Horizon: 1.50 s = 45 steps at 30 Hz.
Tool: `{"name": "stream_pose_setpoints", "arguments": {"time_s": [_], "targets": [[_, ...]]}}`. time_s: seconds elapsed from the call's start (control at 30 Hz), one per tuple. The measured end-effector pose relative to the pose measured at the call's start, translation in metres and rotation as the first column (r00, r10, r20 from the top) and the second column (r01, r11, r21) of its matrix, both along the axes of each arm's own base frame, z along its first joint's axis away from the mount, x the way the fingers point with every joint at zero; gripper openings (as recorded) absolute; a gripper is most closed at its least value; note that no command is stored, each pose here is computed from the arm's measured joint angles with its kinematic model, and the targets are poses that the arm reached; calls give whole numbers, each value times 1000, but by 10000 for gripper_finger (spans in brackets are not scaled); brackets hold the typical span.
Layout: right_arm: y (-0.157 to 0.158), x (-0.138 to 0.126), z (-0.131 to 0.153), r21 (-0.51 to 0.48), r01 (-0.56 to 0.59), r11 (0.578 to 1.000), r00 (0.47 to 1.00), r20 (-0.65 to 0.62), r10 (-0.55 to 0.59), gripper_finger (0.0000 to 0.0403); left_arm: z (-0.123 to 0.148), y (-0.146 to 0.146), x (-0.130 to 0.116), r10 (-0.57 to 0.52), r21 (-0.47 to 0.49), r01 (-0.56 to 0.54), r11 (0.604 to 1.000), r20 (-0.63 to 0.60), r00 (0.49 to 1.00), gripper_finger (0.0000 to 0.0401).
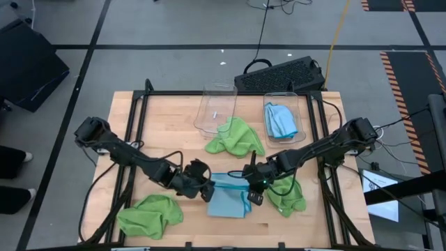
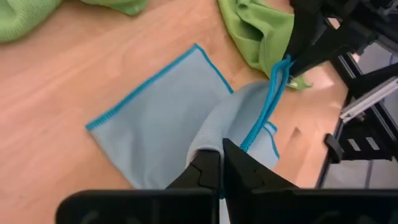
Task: Fold microfiber towels
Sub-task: Fold the blue microfiber towel
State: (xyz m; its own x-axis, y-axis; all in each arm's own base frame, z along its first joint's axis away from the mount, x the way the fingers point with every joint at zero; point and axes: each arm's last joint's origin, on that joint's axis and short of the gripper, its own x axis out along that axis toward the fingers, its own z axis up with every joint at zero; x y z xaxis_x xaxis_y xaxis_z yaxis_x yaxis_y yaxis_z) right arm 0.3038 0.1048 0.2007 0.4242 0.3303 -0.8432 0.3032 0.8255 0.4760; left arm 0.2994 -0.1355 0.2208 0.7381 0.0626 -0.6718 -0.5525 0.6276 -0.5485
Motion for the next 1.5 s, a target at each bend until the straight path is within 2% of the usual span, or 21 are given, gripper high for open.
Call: {"name": "stream_pose_setpoints", "arguments": {"time_s": [0.23,0.37,0.47,0.67,0.83,1.03,1.2,1.4,1.5], "targets": [[-9,1,-4,-3,22,1000,1000,-3,-22,3,-1,10,3,3,-4,-3,1000,-26,1000,21],[-9,2,-4,-6,15,1000,1000,10,-15,30,-2,12,4,-21,22,22,1000,-32,999,36],[-9,1,-4,-5,16,1000,1000,4,-16,64,-2,13,4,-40,4,41,999,-42,998,81],[-11,-4,-3,-8,33,999,998,-44,-33,127,-3,20,4,-7,-12,6,1000,-75,997,204],[-16,-17,8,-20,45,999,995,-91,-46,149,2,29,1,-11,0,11,1000,-109,994,254],[-18,-24,26,14,81,997,996,-40,-81,147,16,34,-7,-26,-7,25,1000,-99,995,250],[-12,-24,31,28,143,989,990,-3,-143,145,13,21,-15,-56,-28,53,998,-126,990,229],[-8,-25,31,81,297,951,954,-55,-294,146,0,-3,-26,-34,-150,11,989,-157,987,212],[-4,-25,32,99,305,947,952,-51,-301,153,2,-16,-32,-42,-180,16,984,-141,989,214]]}}
